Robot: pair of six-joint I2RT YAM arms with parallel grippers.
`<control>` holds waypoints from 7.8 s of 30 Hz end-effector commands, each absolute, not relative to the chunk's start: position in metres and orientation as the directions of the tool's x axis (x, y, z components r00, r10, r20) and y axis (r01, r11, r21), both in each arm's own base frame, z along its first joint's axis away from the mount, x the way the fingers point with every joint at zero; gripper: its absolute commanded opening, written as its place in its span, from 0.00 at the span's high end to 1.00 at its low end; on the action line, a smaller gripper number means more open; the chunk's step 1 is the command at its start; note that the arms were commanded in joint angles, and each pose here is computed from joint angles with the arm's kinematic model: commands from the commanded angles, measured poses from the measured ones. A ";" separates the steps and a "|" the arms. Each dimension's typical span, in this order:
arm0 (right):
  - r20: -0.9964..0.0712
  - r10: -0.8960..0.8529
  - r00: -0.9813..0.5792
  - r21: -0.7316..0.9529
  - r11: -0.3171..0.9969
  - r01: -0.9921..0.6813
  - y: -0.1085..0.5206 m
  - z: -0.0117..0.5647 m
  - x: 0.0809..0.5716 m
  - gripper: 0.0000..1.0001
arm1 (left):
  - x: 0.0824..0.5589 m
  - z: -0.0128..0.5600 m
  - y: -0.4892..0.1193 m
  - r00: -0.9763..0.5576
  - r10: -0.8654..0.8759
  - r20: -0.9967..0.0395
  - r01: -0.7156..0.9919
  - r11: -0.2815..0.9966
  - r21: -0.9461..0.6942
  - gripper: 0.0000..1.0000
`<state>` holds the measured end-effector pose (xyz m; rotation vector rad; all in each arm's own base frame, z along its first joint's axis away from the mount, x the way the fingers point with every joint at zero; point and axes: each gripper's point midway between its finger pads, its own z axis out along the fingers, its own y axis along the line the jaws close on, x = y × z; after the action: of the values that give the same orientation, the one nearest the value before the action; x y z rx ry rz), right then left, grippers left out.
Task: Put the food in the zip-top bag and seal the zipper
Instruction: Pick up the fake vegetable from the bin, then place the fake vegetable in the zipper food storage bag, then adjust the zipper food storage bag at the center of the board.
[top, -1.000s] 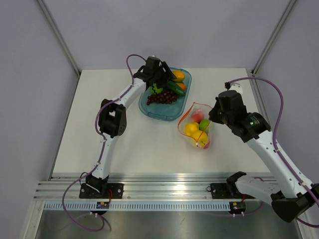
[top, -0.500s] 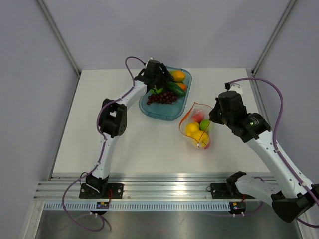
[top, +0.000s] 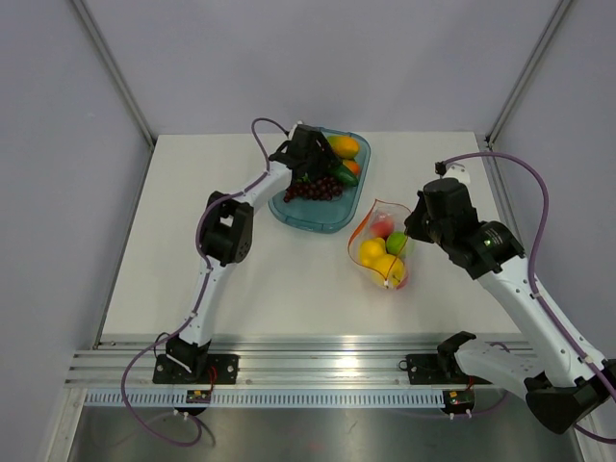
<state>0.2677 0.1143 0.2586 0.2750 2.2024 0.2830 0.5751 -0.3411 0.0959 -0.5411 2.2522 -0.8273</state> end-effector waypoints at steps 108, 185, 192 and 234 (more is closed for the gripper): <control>-0.608 0.412 -0.679 0.671 0.723 -0.162 0.201 0.315 0.255 1.00 | 0.201 0.300 -0.374 0.079 -0.005 -0.997 0.922 0.381 0.071 1.00; -0.541 0.379 -0.751 0.729 0.657 -0.194 0.207 0.302 0.221 0.99 | 0.215 0.204 -0.297 -0.378 0.201 -0.904 0.666 0.737 -0.114 0.12; -0.573 0.332 -0.749 0.633 0.760 -0.147 0.189 0.279 0.223 0.99 | 0.204 0.209 -0.323 -0.447 0.161 -0.880 0.705 0.668 -0.237 0.97; -0.705 0.163 -0.691 0.419 0.881 -0.219 0.166 0.282 0.206 0.39 | 0.255 0.292 -0.354 -0.683 -0.257 -0.684 0.385 0.669 -0.636 1.00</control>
<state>0.2020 0.1731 0.2849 -0.0228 2.2732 0.6832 0.2519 -0.3744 0.2365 0.2696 2.2019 -0.9815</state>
